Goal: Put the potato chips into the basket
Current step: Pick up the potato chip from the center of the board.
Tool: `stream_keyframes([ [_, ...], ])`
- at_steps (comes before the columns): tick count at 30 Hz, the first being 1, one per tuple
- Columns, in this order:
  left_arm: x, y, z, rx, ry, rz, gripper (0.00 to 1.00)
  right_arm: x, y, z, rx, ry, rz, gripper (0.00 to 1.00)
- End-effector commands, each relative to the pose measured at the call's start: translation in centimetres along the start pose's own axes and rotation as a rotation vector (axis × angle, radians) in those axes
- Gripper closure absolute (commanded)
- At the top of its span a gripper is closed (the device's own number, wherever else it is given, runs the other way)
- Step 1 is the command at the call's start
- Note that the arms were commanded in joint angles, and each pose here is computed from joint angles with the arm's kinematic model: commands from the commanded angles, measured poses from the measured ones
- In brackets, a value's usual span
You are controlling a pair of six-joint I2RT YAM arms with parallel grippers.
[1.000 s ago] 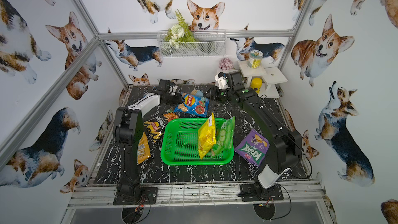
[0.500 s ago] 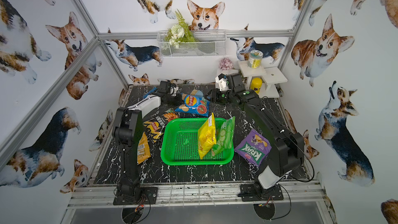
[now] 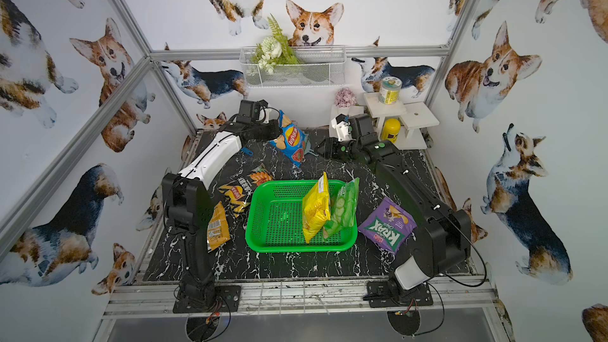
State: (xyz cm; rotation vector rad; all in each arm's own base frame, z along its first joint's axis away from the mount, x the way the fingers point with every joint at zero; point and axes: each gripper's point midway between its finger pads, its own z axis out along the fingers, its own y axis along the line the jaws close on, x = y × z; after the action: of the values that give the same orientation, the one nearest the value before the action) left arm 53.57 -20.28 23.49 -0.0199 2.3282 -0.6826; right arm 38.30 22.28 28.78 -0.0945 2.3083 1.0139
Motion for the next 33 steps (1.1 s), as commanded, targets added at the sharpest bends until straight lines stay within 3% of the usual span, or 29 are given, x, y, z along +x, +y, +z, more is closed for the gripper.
stream_keyframes([
  [1, 0.5, -0.1, -2.3, -0.079, 0.021, 0.002, 1.0, -0.9, 0.7, -0.4, -0.023, -0.05, -0.039, 0.46],
  [11, 1.6, -3.1, -11.2, -0.159, 0.0, -0.014, 1.0, -0.7, 1.2, -1.3, -0.046, -0.082, -0.048, 0.46],
  [19, 5.6, -5.5, -17.8, -0.198, 0.044, -0.022, 1.0, -0.4, 2.5, -1.8, -0.07, -0.103, -0.072, 0.46],
  [27, 11.7, -6.4, -20.7, -0.244, 0.098, -0.018, 1.0, 1.1, 4.1, -1.3, -0.09, -0.079, -0.094, 0.46],
  [33, 15.5, -7.5, -20.2, -0.254, 0.148, 0.006, 1.0, 1.7, 4.3, -1.8, -0.093, -0.083, -0.09, 0.46],
])
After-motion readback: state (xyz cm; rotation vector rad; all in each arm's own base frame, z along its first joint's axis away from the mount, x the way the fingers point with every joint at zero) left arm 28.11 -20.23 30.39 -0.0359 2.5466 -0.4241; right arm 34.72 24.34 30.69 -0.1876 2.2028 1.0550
